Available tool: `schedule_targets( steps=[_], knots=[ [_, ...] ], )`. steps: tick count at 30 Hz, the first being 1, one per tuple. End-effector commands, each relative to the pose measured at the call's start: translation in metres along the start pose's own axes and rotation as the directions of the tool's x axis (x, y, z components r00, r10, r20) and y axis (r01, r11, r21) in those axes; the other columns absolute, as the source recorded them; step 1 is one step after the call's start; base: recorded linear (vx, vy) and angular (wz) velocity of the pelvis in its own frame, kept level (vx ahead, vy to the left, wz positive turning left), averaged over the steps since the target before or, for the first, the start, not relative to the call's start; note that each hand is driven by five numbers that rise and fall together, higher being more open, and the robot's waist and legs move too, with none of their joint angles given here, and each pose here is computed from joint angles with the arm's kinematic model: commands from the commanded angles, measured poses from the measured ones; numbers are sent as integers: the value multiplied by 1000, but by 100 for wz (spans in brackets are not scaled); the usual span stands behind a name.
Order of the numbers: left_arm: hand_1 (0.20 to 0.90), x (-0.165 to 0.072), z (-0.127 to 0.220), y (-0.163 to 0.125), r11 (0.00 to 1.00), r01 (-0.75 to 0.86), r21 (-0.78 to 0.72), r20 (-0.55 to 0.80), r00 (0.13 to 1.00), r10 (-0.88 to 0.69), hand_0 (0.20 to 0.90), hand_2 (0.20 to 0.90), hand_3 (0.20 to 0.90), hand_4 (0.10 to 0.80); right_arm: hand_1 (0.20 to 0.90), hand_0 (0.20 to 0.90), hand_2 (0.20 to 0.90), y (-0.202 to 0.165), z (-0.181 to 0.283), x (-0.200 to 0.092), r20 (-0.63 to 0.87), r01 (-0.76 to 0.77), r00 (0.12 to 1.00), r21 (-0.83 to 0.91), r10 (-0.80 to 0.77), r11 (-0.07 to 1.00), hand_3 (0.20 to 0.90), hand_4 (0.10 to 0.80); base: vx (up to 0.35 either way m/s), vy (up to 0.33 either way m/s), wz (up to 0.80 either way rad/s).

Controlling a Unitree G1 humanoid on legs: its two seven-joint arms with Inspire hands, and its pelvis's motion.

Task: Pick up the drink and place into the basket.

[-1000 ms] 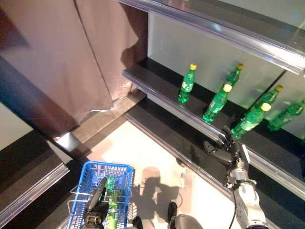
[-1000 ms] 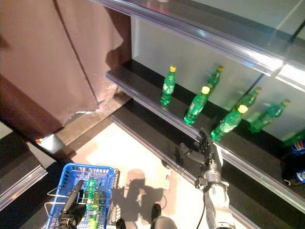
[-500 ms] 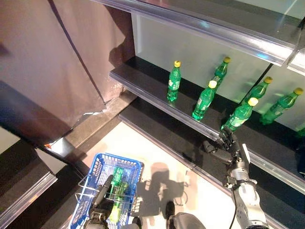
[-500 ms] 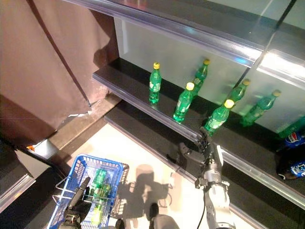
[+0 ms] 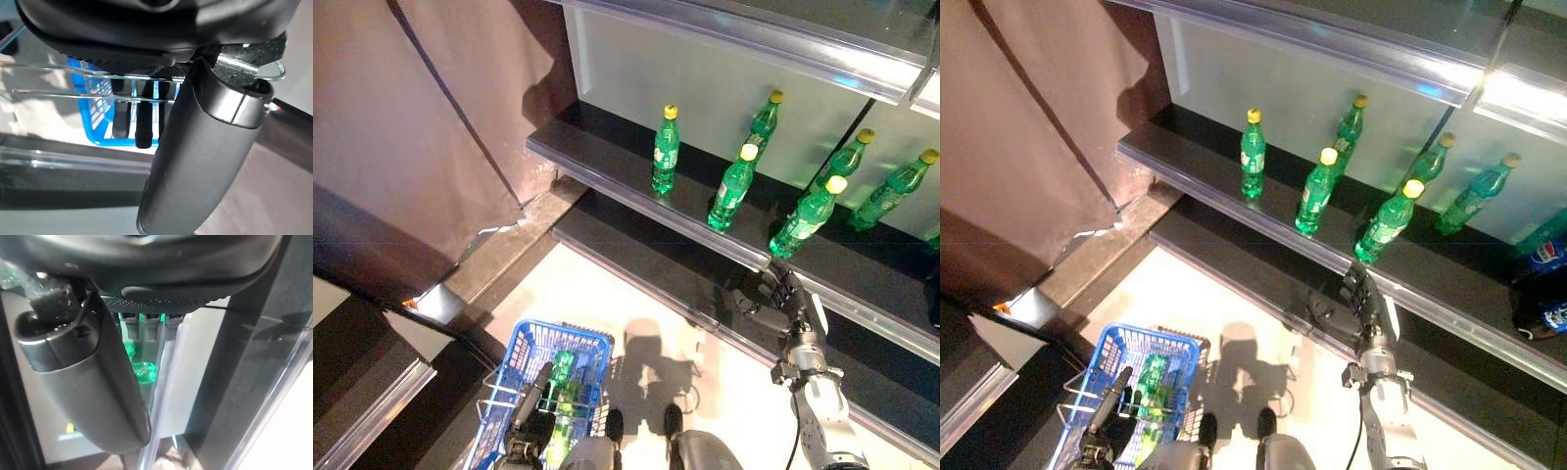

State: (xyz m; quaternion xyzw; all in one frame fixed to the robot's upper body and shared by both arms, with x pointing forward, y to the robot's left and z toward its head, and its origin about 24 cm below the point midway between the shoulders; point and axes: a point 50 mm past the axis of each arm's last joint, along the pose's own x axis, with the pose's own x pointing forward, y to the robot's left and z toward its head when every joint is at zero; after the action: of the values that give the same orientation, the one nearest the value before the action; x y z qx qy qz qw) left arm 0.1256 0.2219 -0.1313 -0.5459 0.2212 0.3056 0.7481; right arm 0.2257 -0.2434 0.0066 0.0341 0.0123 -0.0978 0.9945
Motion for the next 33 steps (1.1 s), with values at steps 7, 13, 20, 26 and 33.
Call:
schedule_targets(
  steps=[7,13,20,26,33],
  knots=[
    [300,9,66,-66,915,383,127,200,894,-402,300,300,200,100,900,900,900,1,59,19,303,-1,953,22,-6,1000,900,800,47,234,-4],
    [300,11,66,-77,907,402,128,212,882,-421,300,300,200,100,900,900,900,-3,67,27,314,4,949,66,-24,998,900,800,55,19,-23],
    [300,13,65,-88,894,422,152,215,868,-447,300,300,200,100,900,900,900,0,71,35,330,-4,944,66,-18,998,900,800,46,-119,-6],
    [300,13,68,-83,895,414,164,205,874,-441,300,300,200,100,900,900,900,-4,73,35,332,17,943,67,-38,998,900,800,73,-105,14],
    [300,19,67,-111,861,479,172,203,838,-507,300,300,200,100,900,900,900,3,93,53,386,4,922,64,-28,998,900,800,-79,-69,16]
  ],
)
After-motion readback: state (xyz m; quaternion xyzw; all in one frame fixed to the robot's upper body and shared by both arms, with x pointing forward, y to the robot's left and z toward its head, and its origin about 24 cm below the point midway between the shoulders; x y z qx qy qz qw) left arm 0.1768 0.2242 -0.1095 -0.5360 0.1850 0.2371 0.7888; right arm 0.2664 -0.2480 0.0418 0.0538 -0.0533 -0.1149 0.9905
